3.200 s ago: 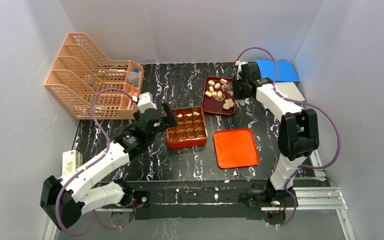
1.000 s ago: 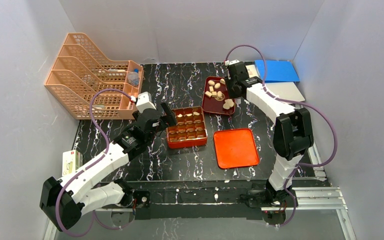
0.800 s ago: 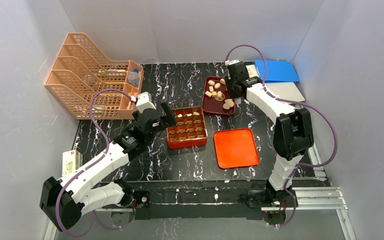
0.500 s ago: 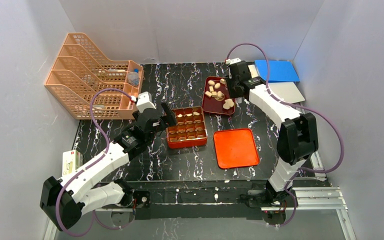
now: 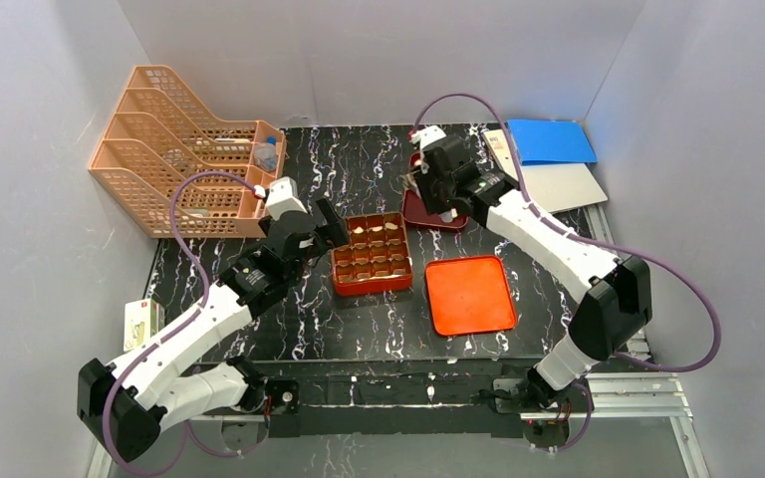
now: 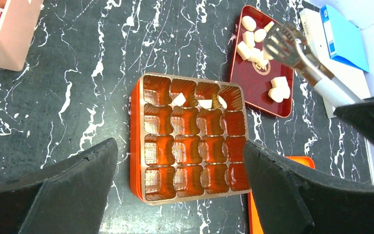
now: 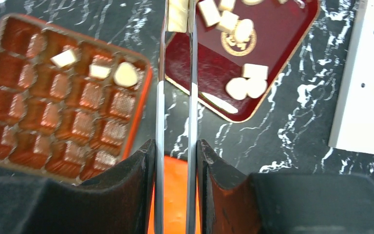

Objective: Pack the chocolate
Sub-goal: Pick up the fake chocolate from the plate, then place the fake chocolate in the packing box.

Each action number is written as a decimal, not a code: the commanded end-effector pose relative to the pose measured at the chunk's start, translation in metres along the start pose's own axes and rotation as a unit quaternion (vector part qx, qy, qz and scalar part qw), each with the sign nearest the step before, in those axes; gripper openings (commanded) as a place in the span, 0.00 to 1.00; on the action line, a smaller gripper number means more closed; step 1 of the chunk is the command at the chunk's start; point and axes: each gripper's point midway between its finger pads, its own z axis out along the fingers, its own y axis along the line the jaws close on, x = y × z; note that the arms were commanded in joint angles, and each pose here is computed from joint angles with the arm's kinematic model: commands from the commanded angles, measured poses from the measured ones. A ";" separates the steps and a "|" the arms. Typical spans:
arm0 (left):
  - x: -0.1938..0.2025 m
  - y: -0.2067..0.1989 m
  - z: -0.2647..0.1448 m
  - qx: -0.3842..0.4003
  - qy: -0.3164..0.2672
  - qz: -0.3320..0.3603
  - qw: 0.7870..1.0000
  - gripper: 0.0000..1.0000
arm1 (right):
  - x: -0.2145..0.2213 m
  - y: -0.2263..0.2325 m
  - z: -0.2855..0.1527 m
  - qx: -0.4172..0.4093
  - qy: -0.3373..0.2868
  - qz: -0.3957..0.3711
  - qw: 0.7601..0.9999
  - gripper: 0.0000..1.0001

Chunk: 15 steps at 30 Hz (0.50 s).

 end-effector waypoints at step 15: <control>-0.027 0.005 -0.020 -0.006 -0.029 -0.015 0.999 0.97 | 0.006 0.129 -0.060 -0.111 -0.029 -0.053 0.992 0.01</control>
